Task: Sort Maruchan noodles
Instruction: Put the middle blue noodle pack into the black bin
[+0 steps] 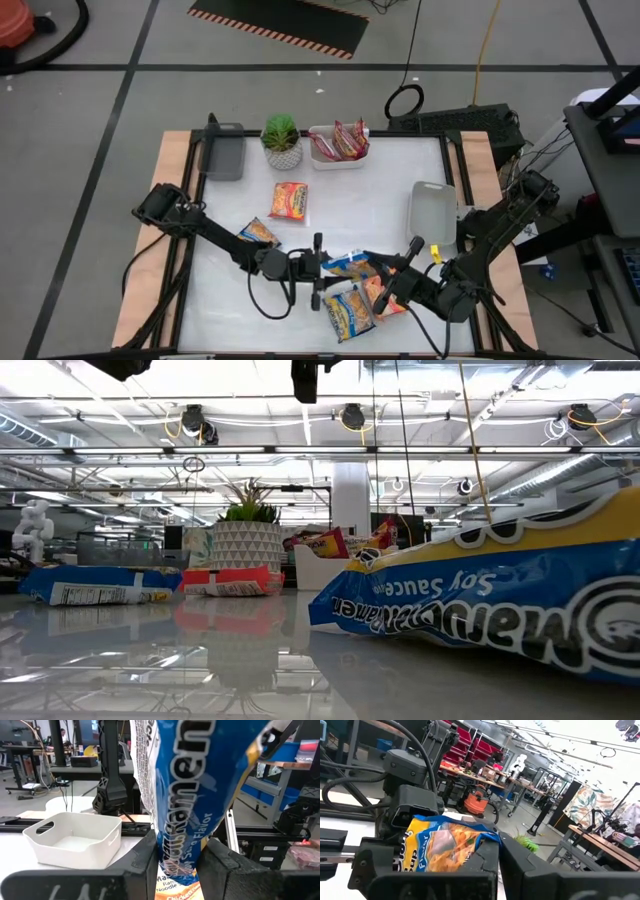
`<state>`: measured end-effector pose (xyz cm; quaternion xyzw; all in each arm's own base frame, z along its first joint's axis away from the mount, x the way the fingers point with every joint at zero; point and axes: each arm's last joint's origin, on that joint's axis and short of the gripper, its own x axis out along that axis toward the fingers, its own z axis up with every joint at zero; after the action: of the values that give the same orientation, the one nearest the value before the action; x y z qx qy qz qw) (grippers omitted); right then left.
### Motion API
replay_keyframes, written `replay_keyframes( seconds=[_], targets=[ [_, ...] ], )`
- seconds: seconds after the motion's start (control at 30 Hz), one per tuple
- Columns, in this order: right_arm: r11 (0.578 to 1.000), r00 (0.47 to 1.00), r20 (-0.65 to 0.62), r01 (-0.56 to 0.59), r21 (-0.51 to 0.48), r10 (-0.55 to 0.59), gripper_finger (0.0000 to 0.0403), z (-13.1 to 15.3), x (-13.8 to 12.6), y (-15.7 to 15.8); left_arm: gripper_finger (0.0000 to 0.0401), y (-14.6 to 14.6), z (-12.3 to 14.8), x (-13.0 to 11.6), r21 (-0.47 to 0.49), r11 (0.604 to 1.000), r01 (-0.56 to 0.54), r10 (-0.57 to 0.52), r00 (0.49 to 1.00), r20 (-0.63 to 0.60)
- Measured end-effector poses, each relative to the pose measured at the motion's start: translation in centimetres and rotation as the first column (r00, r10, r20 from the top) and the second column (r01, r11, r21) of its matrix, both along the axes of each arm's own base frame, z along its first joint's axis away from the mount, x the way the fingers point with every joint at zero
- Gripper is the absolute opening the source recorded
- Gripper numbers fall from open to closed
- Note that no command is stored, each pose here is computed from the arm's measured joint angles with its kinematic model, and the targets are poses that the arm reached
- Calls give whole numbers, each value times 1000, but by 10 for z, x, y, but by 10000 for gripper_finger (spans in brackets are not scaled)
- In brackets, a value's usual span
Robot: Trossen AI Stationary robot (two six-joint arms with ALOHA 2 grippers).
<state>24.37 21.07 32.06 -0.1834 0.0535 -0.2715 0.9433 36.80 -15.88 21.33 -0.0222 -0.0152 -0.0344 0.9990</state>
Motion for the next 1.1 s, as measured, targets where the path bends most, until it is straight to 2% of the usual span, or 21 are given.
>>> replay_keyframes(
  seconds=[0.13, 0.4, 0.63, 0.8, 0.97, 1.1],
  targets=[
    [999, 999, -1, 50, -3, -50, 20, 0, -2, 0, 103, 1, 4, -3, 18, 1000, -1, 1, 999, -48],
    [982, 983, -42, 175, -69, -178, 93, 6, -11, 2, 101, 13, 29, -25, 62, 997, -50, 63, 974, -220],
    [977, 981, -85, 163, -137, -175, 120, 19, -16, 0, 101, 38, 72, -68, -19, 991, -136, 120, 927, -356],
    [978, 981, -77, 169, -125, -180, 118, 33, -23, -10, 102, 64, 106, -100, -79, 978, -193, 154, 923, -353],
    [975, 977, -70, 192, -116, -201, 117, 37, -20, -19, 103, 98, 132, -136, -161, 943, -290, 219, 908, -356],
    [973, 978, -72, 183, -138, -195, 117, 36, -13, -25, 103, 124, 146, -167, -190, 909, -372, 285, 885, -368]
  ],
)
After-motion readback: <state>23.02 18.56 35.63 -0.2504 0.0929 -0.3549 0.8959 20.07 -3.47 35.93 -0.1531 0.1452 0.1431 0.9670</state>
